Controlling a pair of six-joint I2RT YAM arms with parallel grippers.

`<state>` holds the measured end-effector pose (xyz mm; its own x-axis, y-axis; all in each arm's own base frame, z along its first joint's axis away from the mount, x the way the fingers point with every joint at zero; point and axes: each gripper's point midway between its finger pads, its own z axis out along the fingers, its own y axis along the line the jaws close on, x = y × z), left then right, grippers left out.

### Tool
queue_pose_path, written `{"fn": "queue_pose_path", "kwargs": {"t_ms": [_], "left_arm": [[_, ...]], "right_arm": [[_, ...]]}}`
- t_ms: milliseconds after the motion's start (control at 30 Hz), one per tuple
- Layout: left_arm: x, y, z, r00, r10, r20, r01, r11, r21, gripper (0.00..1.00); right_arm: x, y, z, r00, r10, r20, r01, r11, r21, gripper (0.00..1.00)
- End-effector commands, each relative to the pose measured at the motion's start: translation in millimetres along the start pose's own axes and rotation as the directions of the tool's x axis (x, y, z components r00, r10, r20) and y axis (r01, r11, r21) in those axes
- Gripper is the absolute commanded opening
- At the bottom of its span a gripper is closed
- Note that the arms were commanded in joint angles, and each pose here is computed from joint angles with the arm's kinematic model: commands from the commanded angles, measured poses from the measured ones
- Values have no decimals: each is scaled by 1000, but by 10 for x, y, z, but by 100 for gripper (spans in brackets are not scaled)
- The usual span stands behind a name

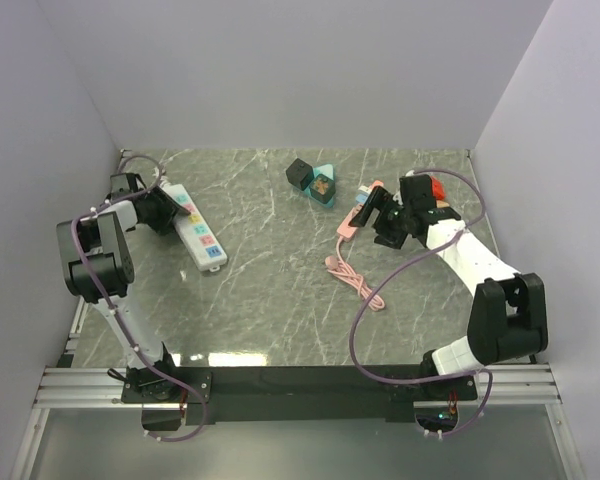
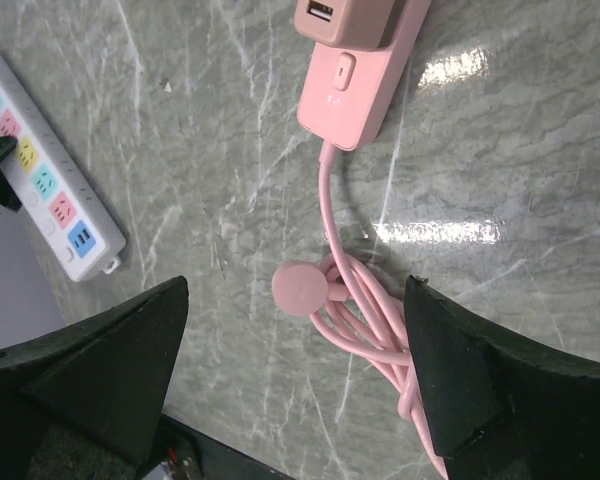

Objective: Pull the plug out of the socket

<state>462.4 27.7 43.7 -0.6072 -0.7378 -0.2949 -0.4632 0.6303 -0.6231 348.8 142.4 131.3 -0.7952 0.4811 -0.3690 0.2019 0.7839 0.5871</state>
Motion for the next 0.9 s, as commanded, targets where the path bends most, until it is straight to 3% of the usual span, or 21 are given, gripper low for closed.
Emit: {"fn": "queue_pose_path", "kwargs": {"t_ms": [0,100,167,333,433,467,500,533,567,600,633,667,700,767,867], "left_arm": [[379,538,-164,995,-27,-98,5,974,-225,65],[396,609,-274,997,-13,-81,-9,963,-269,78],[449,683,-321,996,-24,-85,-2,954,-298,81],[424,542,-573,1000,-25,-11,21,962,-272,87],[433,250,-748,1000,13,27,-7,975,-223,85],[464,176,-778,999,25,26,-19,976,-218,82],[540,4,-812,998,59,19,-55,981,-187,64],[577,-73,-828,998,69,16,-65,983,-173,46],[629,-180,-843,998,70,11,-68,987,-143,11],[723,-314,-861,996,94,3,-93,989,-117,1],[770,-388,-867,994,106,-2,-105,989,-102,1],[815,-464,-870,993,115,-4,-115,989,-89,0],[906,-593,-873,989,144,-17,-144,987,-65,1],[934,-661,-866,989,148,-19,-149,987,-54,1],[1127,-807,-765,980,188,-61,-189,982,-26,1]], "right_arm": [[-76,149,-8,999,-47,8,47,999,-26,95],[-61,163,22,999,-52,-4,52,998,-25,95],[-63,186,32,999,-54,-5,54,998,-28,95],[-72,255,42,997,-75,-12,75,997,-35,95],[-55,305,37,995,-99,-15,99,994,-45,93],[-66,331,47,993,-117,-16,116,992,-48,89],[-44,343,51,992,-125,-27,124,991,-53,85],[-35,360,62,991,-131,-35,129,990,-58,74],[-28,386,81,989,-143,-43,140,988,-65,65],[-20,407,83,988,-147,-51,143,987,-76,57],[-12,413,94,987,-149,-56,145,986,-80,44],[-3,432,103,987,-153,-59,148,986,-83,25],[2,445,106,986,-154,-58,149,985,-86,14],[17,458,112,986,-155,-62,149,985,-89,1],[32,477,119,985,-159,-65,153,984,-92,0]]}}
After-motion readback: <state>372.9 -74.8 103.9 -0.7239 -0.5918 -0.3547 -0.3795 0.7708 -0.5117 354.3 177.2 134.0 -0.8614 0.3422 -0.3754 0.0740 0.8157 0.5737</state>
